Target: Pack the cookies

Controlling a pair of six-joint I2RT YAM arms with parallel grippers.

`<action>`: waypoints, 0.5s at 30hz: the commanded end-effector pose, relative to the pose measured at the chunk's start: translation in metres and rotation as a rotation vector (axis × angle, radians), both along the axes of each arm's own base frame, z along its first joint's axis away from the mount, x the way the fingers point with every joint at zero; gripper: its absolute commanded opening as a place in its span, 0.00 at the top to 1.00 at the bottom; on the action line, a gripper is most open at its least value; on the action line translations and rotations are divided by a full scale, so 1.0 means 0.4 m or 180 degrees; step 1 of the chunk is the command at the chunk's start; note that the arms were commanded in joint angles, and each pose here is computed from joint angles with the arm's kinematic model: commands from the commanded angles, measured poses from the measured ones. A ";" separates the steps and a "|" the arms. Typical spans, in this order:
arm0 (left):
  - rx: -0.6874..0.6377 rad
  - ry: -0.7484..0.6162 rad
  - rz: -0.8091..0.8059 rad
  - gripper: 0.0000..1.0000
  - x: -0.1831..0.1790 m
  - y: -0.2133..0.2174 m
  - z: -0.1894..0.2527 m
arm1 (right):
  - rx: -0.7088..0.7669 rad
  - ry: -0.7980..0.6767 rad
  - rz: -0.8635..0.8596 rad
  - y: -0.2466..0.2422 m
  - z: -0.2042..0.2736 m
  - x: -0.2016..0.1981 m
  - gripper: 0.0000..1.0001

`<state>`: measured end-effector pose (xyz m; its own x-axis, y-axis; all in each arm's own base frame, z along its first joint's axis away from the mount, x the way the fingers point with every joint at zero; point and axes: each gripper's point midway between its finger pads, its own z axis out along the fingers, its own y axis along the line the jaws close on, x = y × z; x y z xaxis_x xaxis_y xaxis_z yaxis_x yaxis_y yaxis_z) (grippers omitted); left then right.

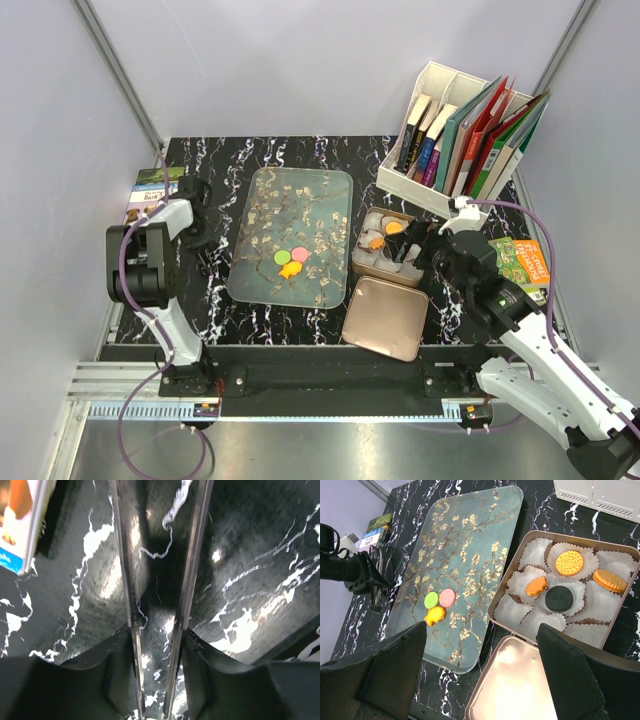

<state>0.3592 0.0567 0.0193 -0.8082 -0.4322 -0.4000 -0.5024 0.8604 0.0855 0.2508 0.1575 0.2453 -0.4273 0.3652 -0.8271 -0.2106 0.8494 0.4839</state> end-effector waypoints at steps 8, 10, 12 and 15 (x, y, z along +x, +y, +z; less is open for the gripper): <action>0.0009 -0.0664 0.0178 0.36 0.034 -0.004 0.179 | 0.0004 -0.0062 -0.0009 0.002 0.019 0.006 0.00; 0.0006 -0.0797 0.0165 0.33 0.039 -0.009 0.219 | 0.0010 -0.0065 -0.0015 0.002 0.020 0.008 0.00; 0.0023 -0.0848 0.0143 0.27 0.038 -0.013 0.238 | 0.0003 -0.0052 -0.0015 0.003 0.017 0.010 0.00; 0.0025 -0.0871 0.0081 0.25 0.035 -0.024 0.246 | 0.0011 -0.0053 -0.0011 0.004 0.020 0.010 0.00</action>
